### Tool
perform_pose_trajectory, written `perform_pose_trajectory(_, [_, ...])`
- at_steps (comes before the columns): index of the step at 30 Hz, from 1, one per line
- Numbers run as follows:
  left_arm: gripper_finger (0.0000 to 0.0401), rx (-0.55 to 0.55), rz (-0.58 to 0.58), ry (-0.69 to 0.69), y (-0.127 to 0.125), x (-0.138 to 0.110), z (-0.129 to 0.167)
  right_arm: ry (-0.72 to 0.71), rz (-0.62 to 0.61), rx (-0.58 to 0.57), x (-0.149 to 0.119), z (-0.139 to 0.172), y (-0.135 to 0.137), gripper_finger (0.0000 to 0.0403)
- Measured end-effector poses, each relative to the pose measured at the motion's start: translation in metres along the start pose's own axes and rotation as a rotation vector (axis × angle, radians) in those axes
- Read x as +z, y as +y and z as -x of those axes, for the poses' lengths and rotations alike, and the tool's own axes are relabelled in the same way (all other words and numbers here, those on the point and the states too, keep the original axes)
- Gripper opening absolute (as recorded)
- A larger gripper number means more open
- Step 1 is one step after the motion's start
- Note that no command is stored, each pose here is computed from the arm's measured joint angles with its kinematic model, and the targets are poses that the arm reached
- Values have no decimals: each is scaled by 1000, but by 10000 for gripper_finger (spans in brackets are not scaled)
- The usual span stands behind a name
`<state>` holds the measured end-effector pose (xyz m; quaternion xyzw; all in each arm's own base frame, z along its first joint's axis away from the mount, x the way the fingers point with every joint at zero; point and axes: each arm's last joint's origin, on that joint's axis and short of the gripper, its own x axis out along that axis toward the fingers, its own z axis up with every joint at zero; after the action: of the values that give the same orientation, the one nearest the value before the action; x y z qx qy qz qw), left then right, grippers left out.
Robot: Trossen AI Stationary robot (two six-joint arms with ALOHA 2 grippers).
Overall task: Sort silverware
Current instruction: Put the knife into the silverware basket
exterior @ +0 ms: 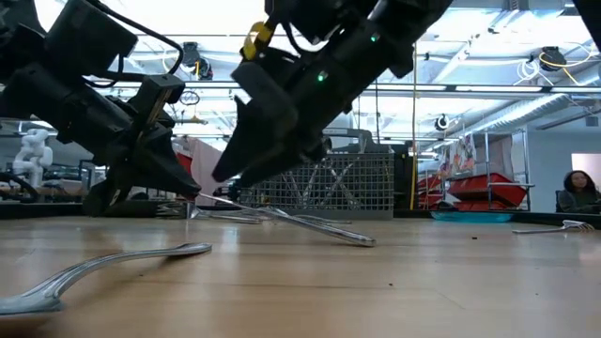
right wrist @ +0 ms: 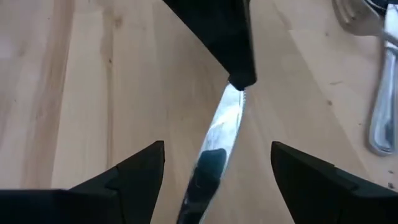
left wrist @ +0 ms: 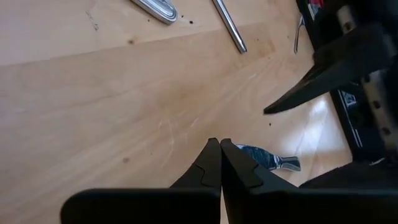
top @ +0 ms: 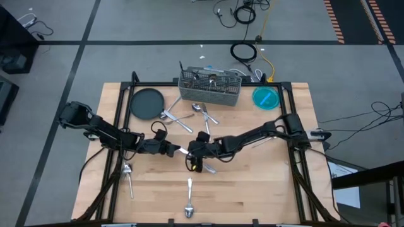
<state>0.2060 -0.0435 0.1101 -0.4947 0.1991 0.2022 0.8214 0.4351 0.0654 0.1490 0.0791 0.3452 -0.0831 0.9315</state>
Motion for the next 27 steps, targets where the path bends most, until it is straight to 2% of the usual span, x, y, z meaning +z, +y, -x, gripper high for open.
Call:
perform_pose_trajectory(7, [0,3,0,-13,0,0,0,12,-64,4,-12,-19,-5,276])
perform_pose_trajectory(12, [0,6,-2,-22,0,1,0,34,-85,-19,-18,-29,-13,247])
perform_pose_trajectory(16, [0,7,-17,-26,0,1,0,27,-85,-54,-16,-31,-18,184])
perform_pose_trajectory(21, [0,7,-19,-26,0,1,0,43,-45,-60,0,-27,-13,42])
perform_pose_trajectory(23, [0,13,-22,-23,1,1,0,45,-6,-64,4,-27,-12,41])
perform_pose_trajectory(27, [4,17,-20,-49,0,2,0,54,-10,-69,10,-26,-12,41])
